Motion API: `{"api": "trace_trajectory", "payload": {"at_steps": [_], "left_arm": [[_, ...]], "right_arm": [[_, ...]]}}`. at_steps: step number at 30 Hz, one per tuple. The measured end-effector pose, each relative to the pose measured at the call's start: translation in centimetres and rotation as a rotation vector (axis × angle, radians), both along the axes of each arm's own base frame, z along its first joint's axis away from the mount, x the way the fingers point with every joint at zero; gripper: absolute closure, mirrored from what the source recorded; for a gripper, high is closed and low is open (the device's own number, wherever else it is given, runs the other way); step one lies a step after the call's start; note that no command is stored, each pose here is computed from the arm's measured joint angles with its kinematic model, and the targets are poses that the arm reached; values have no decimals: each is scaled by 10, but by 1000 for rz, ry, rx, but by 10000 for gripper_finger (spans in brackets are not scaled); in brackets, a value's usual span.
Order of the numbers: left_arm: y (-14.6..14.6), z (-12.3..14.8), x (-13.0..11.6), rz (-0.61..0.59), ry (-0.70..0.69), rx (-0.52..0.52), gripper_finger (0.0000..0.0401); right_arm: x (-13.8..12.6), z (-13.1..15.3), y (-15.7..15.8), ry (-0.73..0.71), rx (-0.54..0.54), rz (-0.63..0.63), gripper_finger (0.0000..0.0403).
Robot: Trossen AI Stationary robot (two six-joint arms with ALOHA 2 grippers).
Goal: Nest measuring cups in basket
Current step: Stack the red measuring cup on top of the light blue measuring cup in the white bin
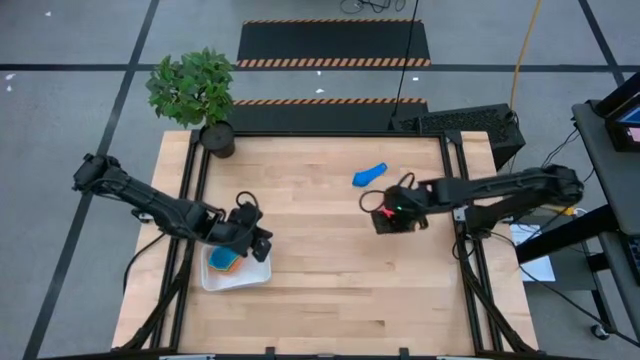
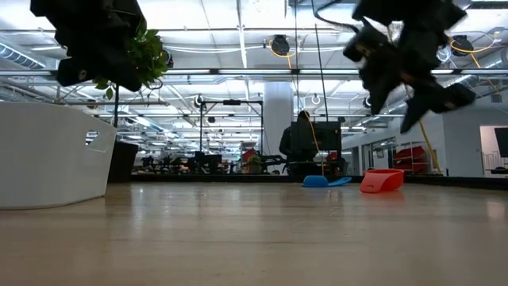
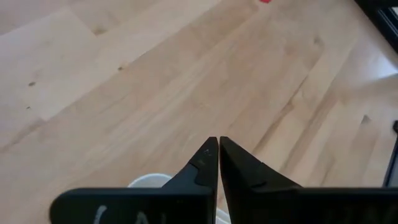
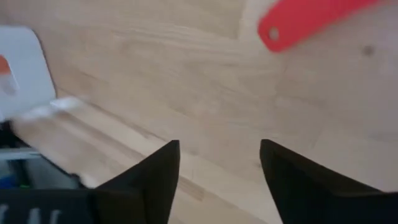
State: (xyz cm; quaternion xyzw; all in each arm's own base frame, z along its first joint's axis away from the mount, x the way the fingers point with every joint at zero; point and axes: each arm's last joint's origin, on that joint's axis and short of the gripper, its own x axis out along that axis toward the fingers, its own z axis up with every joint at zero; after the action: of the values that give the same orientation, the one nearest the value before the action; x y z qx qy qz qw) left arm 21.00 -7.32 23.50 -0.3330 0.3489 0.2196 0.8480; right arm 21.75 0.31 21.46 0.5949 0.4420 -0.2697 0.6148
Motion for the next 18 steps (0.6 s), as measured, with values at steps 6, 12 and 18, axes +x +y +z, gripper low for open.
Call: {"api": "trace_trajectory", "payload": {"at_steps": [6,12,18], "left_arm": [[9,-1,3,-88,40,5,383],[15,-1,5,-112,56,-19,397],[20,-1,7,-80,54,-41,380]], "right_arm": [[-22,-45,1,-41,108,-131,154],[-32,-71,-5,-50,13,-234,140],[-38,-82,-17,-16,-101,-231,140]]}}
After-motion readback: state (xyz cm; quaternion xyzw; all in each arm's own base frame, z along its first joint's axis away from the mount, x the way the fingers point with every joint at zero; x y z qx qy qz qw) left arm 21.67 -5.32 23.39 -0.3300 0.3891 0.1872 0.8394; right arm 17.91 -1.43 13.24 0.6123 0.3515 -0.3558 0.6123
